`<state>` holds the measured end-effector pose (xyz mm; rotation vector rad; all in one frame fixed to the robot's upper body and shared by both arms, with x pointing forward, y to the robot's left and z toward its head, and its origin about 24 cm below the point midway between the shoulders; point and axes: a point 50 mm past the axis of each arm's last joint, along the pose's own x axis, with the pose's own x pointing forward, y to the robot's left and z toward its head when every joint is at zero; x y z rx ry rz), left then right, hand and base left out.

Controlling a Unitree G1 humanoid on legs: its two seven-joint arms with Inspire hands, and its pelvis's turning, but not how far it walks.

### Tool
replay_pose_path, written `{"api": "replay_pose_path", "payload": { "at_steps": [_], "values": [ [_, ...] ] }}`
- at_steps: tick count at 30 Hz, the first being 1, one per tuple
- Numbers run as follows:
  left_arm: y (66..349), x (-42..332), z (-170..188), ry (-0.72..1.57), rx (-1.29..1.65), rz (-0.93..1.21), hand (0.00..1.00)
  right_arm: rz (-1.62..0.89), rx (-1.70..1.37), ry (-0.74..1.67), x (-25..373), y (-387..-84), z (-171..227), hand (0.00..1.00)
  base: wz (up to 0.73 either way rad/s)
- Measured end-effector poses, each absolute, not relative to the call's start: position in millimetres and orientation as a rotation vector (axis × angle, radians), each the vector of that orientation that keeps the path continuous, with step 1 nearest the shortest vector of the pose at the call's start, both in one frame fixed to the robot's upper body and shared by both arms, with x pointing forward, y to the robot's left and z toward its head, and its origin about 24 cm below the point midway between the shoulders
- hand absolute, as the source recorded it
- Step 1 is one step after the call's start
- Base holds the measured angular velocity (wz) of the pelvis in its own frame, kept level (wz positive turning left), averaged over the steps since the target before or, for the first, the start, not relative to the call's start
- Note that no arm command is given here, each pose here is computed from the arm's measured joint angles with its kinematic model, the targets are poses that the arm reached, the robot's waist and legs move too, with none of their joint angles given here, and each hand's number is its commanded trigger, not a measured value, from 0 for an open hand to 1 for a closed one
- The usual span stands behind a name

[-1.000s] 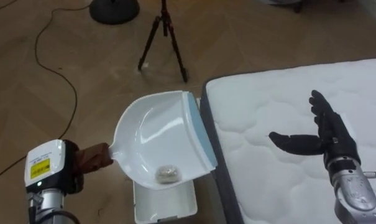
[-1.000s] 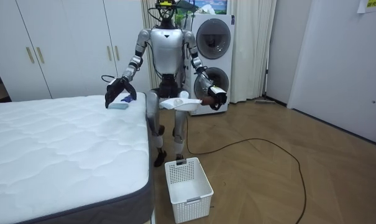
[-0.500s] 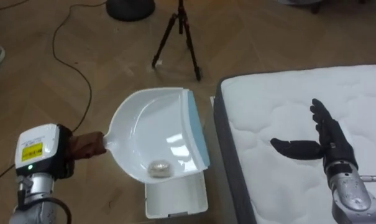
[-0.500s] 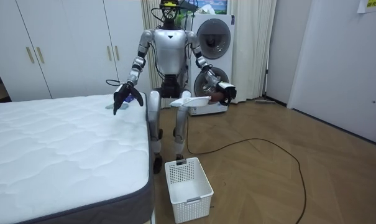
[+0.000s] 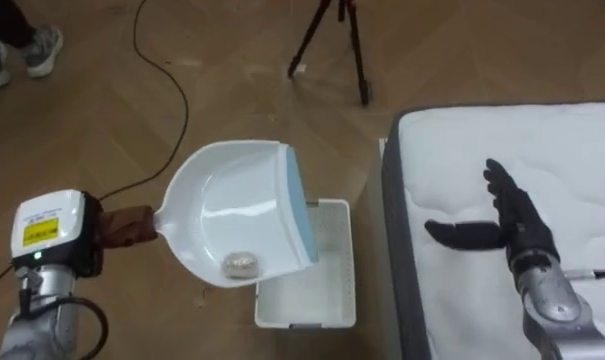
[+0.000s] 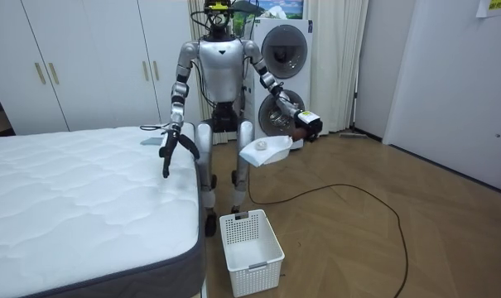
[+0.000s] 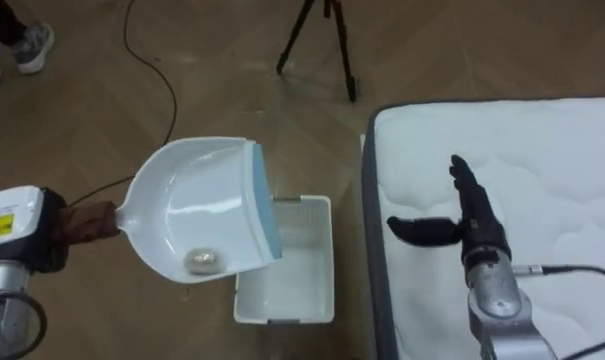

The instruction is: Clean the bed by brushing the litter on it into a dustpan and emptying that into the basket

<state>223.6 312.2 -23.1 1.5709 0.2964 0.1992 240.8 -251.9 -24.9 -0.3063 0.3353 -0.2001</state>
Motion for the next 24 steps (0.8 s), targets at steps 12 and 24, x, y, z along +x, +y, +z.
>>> {"api": "replay_pose_path", "payload": {
  "at_steps": [12, 24],
  "values": [
    [343, 226, -10, 0.353, 1.734, 0.215, 1.0, -0.198, -0.322, 0.407, 238, -260, -36, 0.0, -0.01],
    [349, 236, -4, 0.376, 1.777, 0.242, 1.0, -0.202, -0.351, 0.371, 241, -253, -32, 0.0, -0.03]
  ]
}}
